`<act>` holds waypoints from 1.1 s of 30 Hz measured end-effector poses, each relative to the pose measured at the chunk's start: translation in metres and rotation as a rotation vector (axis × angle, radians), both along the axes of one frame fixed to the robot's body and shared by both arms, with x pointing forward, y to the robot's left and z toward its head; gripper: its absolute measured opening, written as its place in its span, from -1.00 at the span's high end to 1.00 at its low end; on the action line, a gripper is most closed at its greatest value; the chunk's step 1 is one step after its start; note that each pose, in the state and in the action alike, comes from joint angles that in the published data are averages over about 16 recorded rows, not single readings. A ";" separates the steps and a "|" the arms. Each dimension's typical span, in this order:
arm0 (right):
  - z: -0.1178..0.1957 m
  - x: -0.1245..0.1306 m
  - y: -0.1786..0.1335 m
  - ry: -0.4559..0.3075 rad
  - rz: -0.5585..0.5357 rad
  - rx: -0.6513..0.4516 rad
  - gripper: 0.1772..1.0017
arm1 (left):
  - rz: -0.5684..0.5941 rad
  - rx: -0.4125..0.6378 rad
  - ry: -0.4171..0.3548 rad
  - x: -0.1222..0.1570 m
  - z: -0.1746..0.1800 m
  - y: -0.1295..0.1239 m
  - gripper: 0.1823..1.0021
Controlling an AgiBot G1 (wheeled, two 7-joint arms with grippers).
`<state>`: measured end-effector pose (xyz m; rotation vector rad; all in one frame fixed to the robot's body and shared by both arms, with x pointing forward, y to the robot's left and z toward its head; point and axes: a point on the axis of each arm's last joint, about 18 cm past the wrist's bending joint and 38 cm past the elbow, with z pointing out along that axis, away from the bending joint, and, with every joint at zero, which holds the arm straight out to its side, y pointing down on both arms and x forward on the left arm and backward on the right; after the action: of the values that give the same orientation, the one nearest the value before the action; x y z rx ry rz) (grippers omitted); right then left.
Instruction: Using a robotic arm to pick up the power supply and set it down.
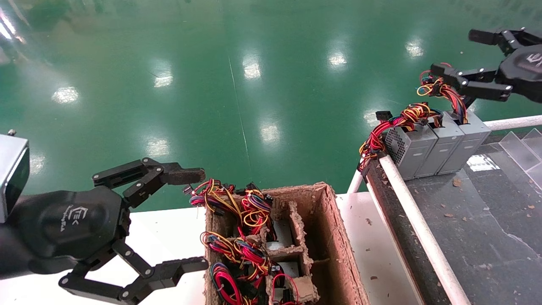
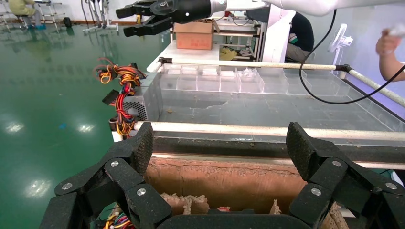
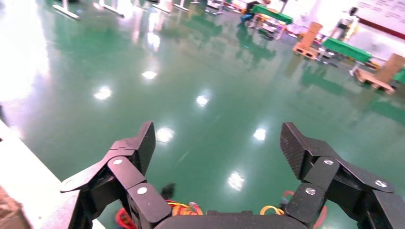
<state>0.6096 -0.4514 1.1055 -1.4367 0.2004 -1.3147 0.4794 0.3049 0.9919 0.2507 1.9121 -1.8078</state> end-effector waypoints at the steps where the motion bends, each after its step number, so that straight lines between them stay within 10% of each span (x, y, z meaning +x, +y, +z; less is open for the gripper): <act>1: -0.001 -0.001 0.002 0.000 0.011 -0.001 -0.65 | 0.000 0.000 0.000 0.000 0.000 0.000 -1.00; 33: -0.065 -0.070 0.095 0.117 0.438 -0.082 -1.00 | 0.000 0.000 0.000 0.000 0.000 0.000 -1.00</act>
<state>0.5400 -0.3564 1.0408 -1.5237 -0.0911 -0.8906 0.4794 0.3049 0.9919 0.2507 1.9121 -1.8078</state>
